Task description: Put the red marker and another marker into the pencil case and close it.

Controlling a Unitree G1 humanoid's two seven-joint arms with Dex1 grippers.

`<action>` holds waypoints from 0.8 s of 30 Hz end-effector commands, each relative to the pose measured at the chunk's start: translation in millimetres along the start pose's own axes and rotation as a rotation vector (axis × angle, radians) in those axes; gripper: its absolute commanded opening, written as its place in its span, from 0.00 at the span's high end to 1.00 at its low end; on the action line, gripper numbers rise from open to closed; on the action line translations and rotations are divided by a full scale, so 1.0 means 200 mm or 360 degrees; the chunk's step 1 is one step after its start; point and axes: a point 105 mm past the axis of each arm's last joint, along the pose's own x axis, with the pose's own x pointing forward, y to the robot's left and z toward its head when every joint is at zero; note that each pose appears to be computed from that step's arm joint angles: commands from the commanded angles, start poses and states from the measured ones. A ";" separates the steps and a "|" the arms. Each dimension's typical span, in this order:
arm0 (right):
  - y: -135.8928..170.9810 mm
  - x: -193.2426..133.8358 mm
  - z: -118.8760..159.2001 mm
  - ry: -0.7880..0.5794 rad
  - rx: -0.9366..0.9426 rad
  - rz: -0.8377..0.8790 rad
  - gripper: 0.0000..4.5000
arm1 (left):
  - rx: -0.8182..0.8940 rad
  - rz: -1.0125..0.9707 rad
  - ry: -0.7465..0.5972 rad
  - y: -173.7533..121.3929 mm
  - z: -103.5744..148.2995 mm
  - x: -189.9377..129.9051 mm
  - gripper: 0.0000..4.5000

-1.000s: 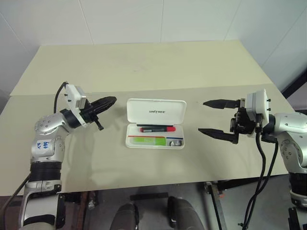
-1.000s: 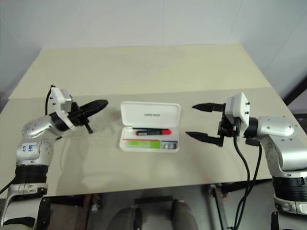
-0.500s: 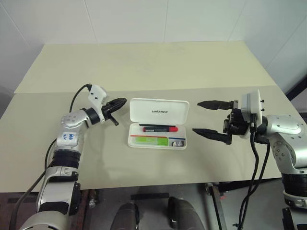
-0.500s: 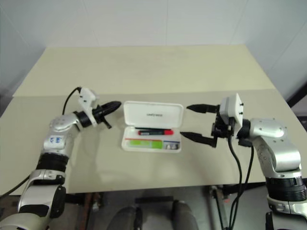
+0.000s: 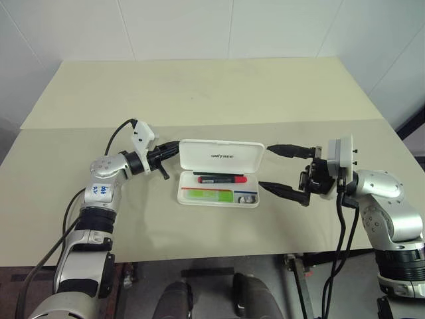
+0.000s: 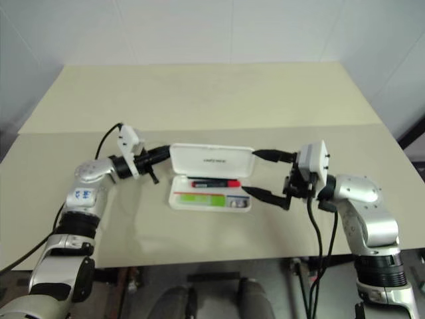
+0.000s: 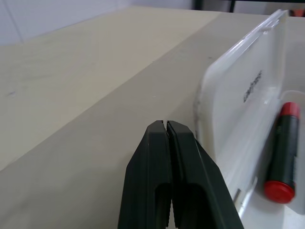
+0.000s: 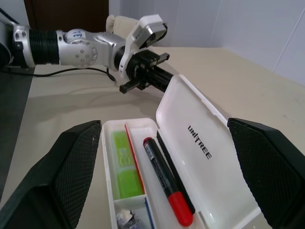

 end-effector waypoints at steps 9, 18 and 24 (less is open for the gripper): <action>-0.02 -0.12 0.02 -0.0027 0.0062 -0.0043 0.00 | 0.0318 -0.0433 -0.0040 -0.13 0.14 -0.05 1.00; 0.00 -0.17 0.01 0.0047 0.0141 -0.0014 0.00 | 0.0361 -0.0792 0.0066 -0.32 0.09 -0.01 1.00; 0.02 -0.22 -0.06 0.0215 0.0130 0.0076 0.00 | 0.0332 -0.0851 0.0198 -0.38 0.00 -0.01 1.00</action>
